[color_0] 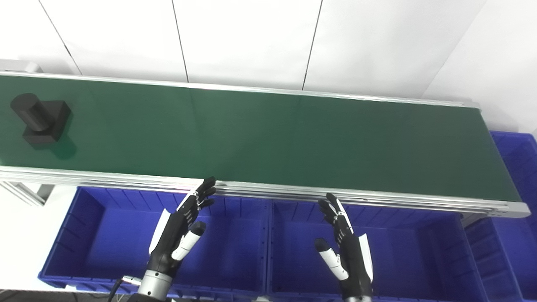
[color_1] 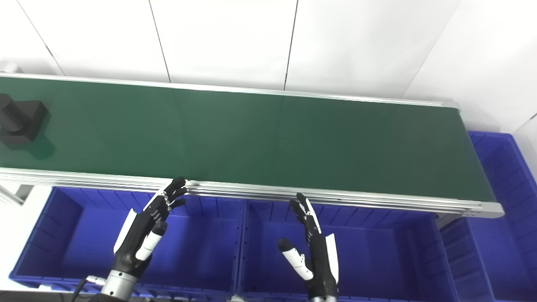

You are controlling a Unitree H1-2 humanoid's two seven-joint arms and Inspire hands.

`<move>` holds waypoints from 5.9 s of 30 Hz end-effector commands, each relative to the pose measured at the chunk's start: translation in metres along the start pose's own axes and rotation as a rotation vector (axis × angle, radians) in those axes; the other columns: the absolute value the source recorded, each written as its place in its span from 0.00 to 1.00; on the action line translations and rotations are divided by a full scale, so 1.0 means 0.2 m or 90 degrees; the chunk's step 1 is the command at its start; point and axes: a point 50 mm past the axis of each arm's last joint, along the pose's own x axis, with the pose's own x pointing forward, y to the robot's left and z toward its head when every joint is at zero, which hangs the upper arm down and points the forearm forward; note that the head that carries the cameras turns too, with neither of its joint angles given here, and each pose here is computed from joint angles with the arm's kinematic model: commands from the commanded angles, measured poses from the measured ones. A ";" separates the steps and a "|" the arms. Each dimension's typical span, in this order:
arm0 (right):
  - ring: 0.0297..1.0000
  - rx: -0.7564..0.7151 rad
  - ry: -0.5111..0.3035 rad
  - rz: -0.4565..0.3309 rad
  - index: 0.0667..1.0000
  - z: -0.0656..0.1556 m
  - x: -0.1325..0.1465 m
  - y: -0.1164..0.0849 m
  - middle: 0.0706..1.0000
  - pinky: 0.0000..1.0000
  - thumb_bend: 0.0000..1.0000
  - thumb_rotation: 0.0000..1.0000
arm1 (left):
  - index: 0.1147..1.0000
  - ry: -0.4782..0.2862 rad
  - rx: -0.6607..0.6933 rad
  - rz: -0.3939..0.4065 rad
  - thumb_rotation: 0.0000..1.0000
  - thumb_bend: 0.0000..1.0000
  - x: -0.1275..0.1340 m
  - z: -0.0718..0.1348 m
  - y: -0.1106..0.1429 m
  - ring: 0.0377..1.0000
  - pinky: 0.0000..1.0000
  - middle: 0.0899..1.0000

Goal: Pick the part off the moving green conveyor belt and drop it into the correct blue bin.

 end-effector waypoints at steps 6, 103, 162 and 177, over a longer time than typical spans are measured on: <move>0.88 0.023 -0.041 -0.007 0.93 0.05 0.02 0.00 0.87 0.89 0.78 0.80 | 0.89 -0.033 0.009 -0.007 0.92 0.74 0.02 0.03 0.01 0.90 0.86 0.92; 0.88 -0.009 -0.003 -0.067 0.93 -0.05 -0.01 -0.06 0.86 0.90 0.71 0.83 | 0.78 0.007 0.100 0.001 0.74 0.83 0.04 -0.14 -0.14 0.80 0.71 0.82; 0.85 -0.161 -0.221 0.080 0.89 0.55 0.79 -0.03 0.86 0.82 0.79 0.61 | 0.87 0.019 0.066 -0.025 0.85 0.72 -0.02 -0.10 -0.09 0.90 0.85 0.91; 0.85 -0.250 -0.155 0.117 0.91 0.55 1.14 0.23 0.90 0.76 0.88 0.60 | 0.89 0.031 0.053 -0.024 0.90 0.66 -0.03 -0.12 -0.05 0.93 0.90 0.93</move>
